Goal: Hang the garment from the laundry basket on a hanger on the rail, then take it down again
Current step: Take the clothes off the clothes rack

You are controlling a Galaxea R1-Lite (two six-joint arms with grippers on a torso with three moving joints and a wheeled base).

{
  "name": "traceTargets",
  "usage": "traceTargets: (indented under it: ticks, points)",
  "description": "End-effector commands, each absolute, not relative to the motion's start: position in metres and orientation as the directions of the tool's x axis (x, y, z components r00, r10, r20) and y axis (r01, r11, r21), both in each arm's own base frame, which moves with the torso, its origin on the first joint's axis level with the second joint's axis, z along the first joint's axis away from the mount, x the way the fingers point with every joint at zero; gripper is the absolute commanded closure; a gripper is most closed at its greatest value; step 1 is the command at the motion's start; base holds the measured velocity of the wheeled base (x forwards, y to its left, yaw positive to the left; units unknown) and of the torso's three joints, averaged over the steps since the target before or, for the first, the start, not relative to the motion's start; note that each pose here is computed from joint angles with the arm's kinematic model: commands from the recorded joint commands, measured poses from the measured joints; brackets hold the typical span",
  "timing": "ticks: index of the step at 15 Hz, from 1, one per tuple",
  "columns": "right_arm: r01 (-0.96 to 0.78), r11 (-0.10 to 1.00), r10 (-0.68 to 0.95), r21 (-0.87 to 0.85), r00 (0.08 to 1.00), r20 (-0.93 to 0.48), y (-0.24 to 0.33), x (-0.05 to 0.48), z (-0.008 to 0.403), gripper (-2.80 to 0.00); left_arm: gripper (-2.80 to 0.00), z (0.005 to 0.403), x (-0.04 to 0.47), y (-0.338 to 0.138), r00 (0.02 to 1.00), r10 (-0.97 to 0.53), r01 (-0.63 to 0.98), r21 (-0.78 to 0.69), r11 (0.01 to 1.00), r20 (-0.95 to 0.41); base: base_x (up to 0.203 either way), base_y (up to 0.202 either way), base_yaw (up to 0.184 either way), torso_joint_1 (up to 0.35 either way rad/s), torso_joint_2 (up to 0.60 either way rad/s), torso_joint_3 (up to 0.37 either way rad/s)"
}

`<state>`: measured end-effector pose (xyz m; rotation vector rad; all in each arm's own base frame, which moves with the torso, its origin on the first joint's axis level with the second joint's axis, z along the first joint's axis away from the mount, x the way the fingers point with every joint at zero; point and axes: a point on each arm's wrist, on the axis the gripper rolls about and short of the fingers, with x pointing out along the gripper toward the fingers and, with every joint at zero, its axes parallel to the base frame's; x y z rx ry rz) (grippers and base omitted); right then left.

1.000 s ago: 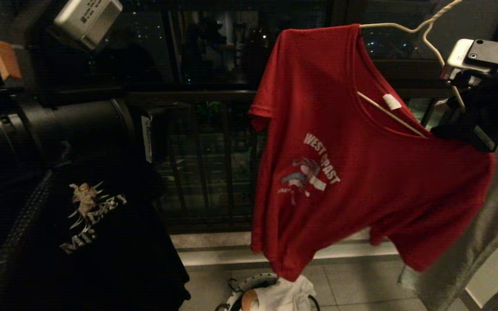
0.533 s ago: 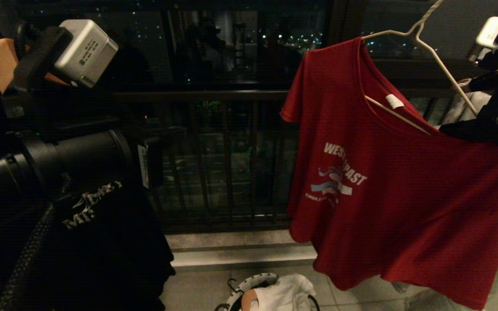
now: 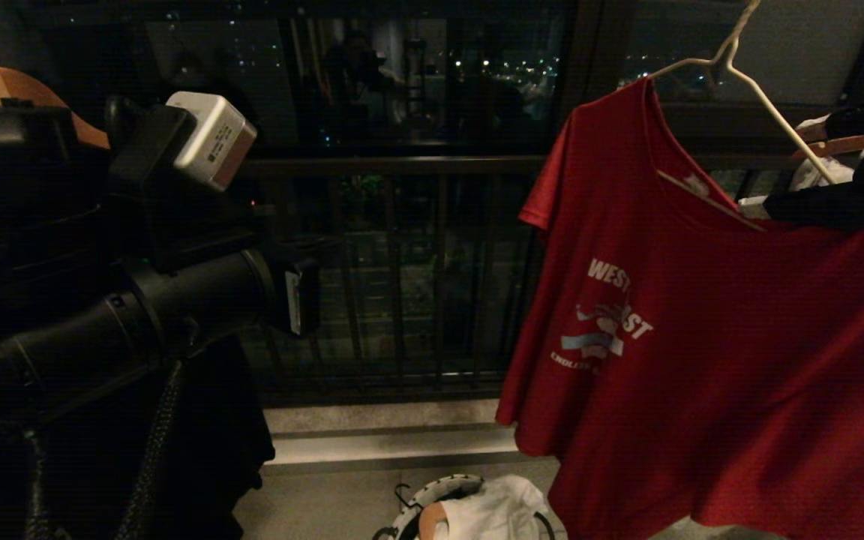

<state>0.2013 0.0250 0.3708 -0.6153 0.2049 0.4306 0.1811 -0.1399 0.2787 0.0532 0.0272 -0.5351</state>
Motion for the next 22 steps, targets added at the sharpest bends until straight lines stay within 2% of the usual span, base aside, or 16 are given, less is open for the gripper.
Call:
traceTargets:
  ticks: [1,10,11,15,19,22]
  points:
    - [-0.470,0.749,0.385,-0.467,0.882,-0.271,0.026,0.194,0.377,-2.80,0.00,0.270,0.189,-0.147,0.858,-0.508,0.512,0.049,0.858,-0.075,0.000,0.000,0.000,0.000,0.00,0.000]
    - [-0.466,0.795,0.425,-0.388,0.885,-0.190,0.022,0.148,0.383,-2.80,0.00,0.261,0.191,-0.156,0.843,-0.526,0.533,0.046,0.845,-0.109,0.000,0.000,0.000,0.000,0.00,0.000]
    - [-0.463,0.798,0.427,-0.385,0.886,-0.180,0.021,0.140,0.384,0.00,0.00,0.261,0.192,-0.157,0.843,-0.526,0.533,0.046,0.845,-0.111,0.000,0.000,0.000,0.000,0.00,0.000]
    - [-0.458,0.810,0.427,-0.366,0.889,-0.169,0.019,0.120,0.379,0.00,0.00,0.259,0.194,-0.158,0.845,-0.521,0.529,0.049,0.847,-0.118,0.000,0.000,0.000,0.000,0.00,0.000]
    - [-0.373,0.884,0.369,-0.281,0.927,-0.069,0.011,0.070,0.382,0.00,0.00,0.259,0.194,-0.158,0.852,-0.511,0.519,0.052,0.853,-0.118,0.000,0.000,0.000,0.000,0.00,0.000]
    - [-0.362,0.900,0.362,-0.243,0.931,-0.049,0.009,0.041,0.368,0.00,0.00,0.259,0.194,-0.158,0.851,-0.511,0.519,0.052,0.853,-0.119,0.000,0.000,0.000,0.000,0.00,0.000]
